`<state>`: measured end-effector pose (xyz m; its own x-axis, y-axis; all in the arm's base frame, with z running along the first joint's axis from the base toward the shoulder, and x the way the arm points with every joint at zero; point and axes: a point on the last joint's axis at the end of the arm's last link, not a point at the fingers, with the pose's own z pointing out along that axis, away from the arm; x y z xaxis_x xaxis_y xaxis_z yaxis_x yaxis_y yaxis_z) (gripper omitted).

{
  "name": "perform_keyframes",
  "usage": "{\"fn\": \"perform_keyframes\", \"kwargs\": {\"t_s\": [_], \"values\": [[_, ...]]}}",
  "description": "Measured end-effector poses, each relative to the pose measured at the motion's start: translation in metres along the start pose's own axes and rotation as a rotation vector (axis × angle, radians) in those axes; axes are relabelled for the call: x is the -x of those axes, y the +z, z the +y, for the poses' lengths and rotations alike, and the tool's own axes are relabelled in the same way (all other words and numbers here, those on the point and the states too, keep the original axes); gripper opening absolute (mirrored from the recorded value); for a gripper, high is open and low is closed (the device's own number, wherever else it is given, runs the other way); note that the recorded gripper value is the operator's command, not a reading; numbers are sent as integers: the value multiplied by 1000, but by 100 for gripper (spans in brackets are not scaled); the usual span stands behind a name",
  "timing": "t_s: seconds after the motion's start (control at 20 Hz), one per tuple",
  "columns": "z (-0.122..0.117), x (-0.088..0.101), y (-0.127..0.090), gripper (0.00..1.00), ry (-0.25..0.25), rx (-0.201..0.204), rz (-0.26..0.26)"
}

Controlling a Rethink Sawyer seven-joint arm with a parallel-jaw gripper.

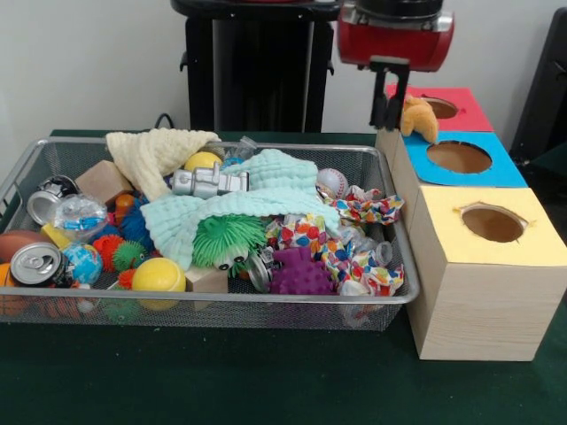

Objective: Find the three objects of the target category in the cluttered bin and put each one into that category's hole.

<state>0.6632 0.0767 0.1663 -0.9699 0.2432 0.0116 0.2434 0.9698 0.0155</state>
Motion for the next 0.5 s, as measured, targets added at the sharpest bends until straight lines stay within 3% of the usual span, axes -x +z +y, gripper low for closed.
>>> {"fn": "perform_keyframes", "kwargs": {"t_s": [0.2, 0.5], "values": [[-18, 1, 17, 0, 22, -5, 27], [-24, -9, 46, 0, -1, -29, 67]]}}
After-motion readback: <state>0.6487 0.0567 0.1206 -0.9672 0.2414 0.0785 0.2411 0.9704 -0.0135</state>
